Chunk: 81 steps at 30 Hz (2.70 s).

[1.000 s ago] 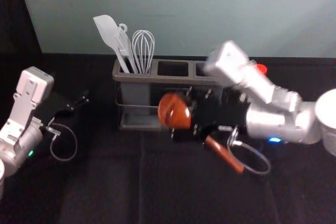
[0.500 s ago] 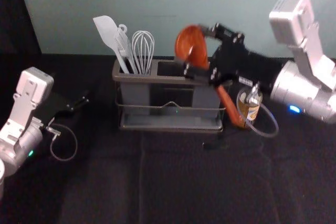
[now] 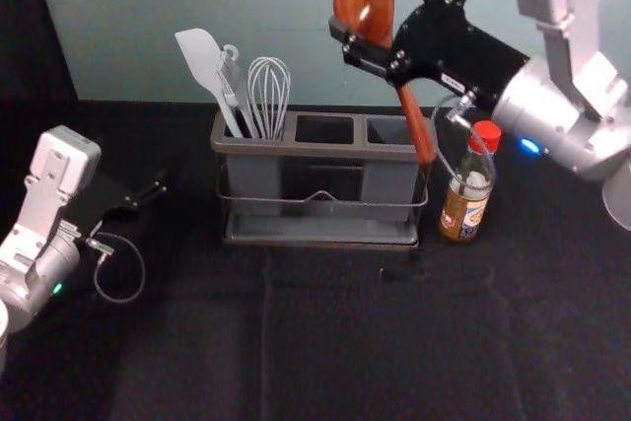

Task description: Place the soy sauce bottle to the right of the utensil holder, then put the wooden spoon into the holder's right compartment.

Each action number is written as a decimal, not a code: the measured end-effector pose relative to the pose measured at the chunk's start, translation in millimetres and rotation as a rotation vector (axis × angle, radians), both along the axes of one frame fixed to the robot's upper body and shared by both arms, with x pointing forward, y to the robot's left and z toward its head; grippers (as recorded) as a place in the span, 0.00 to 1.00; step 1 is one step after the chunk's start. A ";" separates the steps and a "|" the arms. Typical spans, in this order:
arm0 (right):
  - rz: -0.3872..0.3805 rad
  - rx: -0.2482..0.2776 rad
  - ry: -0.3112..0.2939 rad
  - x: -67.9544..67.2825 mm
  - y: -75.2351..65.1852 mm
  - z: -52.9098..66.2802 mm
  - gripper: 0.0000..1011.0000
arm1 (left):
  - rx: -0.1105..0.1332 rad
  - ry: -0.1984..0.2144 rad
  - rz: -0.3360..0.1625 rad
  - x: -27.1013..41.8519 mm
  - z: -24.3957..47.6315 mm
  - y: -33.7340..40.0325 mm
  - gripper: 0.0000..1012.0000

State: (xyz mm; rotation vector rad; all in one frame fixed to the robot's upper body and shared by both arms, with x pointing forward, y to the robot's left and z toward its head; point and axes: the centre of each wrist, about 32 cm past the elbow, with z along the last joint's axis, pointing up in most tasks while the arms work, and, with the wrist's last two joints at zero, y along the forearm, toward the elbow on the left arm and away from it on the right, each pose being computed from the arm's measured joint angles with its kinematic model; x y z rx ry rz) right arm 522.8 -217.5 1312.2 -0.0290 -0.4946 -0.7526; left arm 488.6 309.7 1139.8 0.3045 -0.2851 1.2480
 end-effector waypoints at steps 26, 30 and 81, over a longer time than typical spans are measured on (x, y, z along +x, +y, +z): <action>-0.017 -0.017 0.027 63.5 16.9 -12.0 0.83 | 0.000 0.000 0.000 0.0 0.0 0.0 0.99; -0.013 -0.023 0.038 66.8 19.5 -16.0 0.83 | 0.000 0.000 0.000 0.0 0.0 0.0 0.99; -0.050 -0.091 0.132 7.8 -23.8 -49.6 0.83 | 0.000 0.000 0.000 0.0 0.0 0.0 0.99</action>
